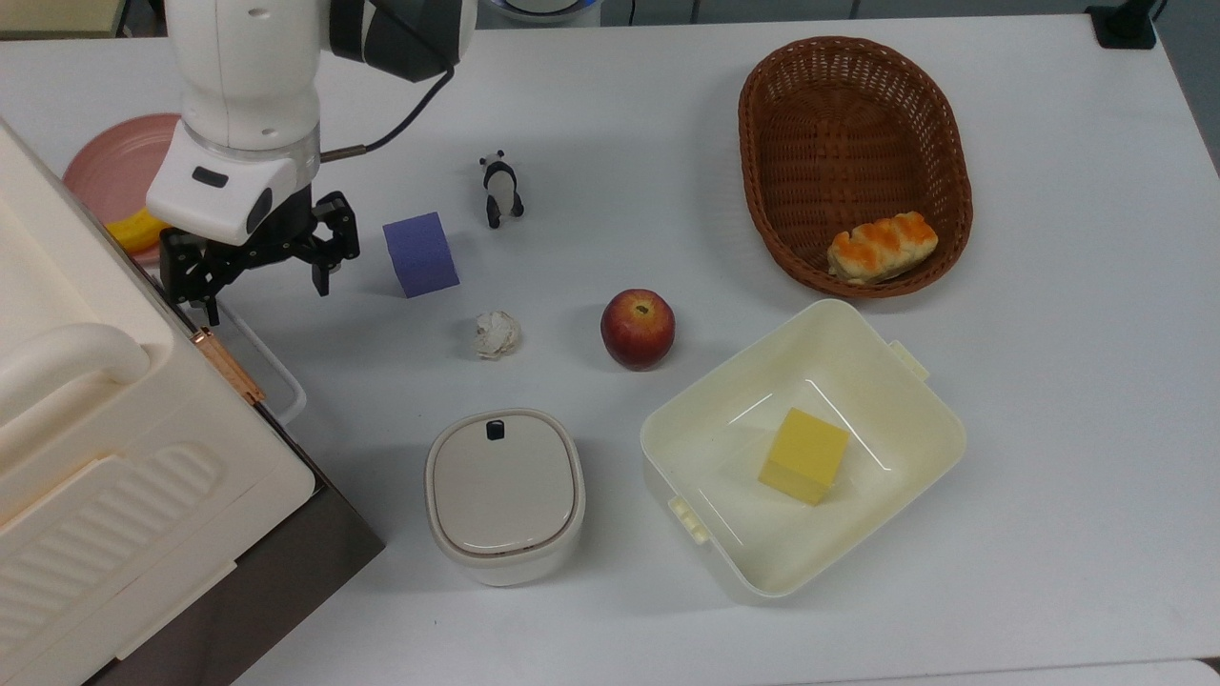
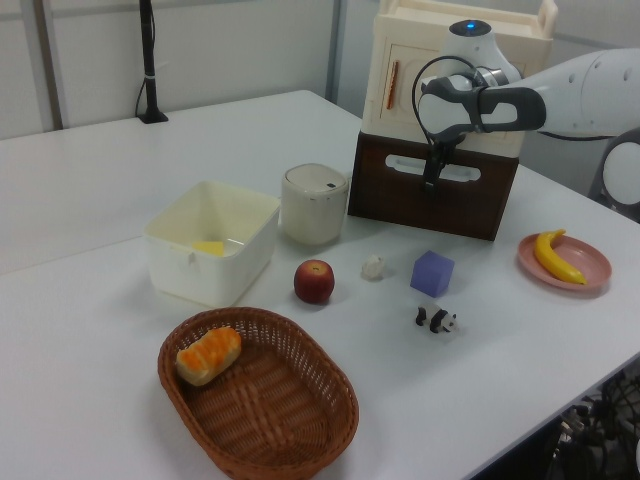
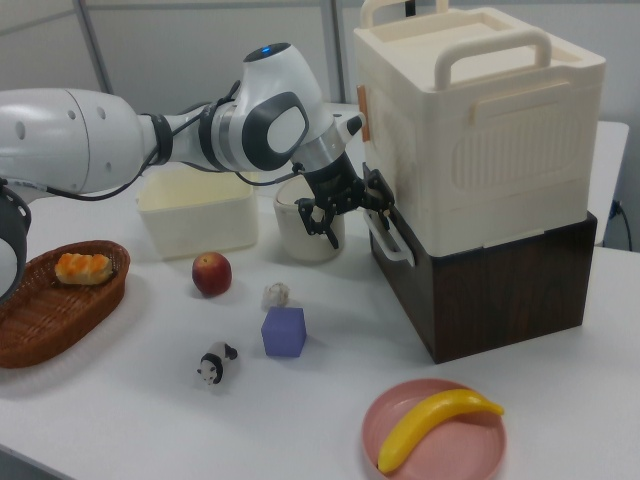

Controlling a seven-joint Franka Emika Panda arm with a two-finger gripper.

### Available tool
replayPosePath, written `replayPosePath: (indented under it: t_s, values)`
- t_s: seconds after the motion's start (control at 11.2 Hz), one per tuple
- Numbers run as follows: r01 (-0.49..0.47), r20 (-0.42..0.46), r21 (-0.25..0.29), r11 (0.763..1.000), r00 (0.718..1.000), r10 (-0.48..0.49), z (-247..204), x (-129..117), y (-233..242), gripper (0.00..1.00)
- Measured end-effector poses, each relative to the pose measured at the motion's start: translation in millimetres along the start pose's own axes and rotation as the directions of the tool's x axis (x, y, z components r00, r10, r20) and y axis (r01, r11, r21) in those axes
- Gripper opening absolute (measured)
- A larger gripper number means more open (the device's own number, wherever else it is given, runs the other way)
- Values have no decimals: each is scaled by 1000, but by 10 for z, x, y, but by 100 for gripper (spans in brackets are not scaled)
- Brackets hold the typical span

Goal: Slide the drawer open
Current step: 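Lower the open gripper to the drawer's front handle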

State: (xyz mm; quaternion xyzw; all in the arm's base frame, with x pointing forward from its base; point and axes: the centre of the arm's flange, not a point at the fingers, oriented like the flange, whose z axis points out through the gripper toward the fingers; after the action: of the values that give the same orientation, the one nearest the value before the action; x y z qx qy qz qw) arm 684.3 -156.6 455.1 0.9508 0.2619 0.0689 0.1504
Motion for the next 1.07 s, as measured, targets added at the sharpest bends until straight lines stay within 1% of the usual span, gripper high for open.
replayPosePath:
  t_s: [1.07]
  values:
    - [3,8,7,1000,1000,-3,76,5,-17,100]
